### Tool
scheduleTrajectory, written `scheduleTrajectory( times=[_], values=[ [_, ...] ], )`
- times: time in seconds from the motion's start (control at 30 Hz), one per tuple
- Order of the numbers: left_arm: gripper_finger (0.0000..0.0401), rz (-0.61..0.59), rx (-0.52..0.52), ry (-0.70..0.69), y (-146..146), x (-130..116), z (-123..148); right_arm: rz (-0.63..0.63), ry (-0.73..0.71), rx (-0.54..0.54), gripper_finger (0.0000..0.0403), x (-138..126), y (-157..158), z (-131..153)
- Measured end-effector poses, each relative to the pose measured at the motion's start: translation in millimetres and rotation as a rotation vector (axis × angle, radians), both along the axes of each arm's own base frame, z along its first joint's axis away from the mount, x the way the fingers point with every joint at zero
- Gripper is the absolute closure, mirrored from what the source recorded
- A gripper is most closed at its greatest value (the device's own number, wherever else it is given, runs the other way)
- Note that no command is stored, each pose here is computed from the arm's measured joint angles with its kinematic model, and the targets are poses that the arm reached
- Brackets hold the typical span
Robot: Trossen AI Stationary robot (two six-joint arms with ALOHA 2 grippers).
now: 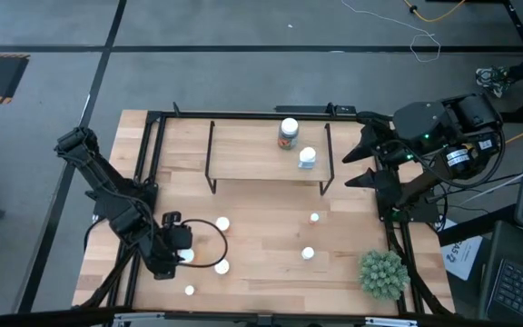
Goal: Pick and place medicine bottles onto shelf by color
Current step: Put the top left orange pill bottle on the shelf
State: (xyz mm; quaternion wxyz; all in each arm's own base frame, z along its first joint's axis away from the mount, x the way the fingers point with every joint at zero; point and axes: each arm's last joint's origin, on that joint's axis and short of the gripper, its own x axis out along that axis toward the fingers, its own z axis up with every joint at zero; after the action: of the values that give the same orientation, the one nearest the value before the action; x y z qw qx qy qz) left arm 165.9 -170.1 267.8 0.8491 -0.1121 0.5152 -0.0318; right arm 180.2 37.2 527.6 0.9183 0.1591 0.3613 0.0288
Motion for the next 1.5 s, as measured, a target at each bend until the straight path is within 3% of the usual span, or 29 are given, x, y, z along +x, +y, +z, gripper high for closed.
scheduleTrajectory(
  times=[0.17,0.37,0.83,1.33,1.5],
  values=[
    [0.0156,0.000,0.069,-0.013,0,3,-5,-0.002,0.001,0.002,0.0088,0,0,0],
    [0.0151,-0.058,0.170,0.070,-9,10,-26,-0.002,0.001,0.002,0.0088,0,0,0],
    [0.0150,-0.055,0.204,0.212,-26,24,-65,0.000,0.000,0.002,0.0088,0,0,0],
    [0.0148,-0.012,0.196,0.191,-26,29,-67,0.001,0.001,0.000,0.0088,0,0,0],
    [0.0147,0.057,0.182,0.197,-20,33,-67,0.001,0.001,0.000,0.0088,0,0,0]
  ],
)
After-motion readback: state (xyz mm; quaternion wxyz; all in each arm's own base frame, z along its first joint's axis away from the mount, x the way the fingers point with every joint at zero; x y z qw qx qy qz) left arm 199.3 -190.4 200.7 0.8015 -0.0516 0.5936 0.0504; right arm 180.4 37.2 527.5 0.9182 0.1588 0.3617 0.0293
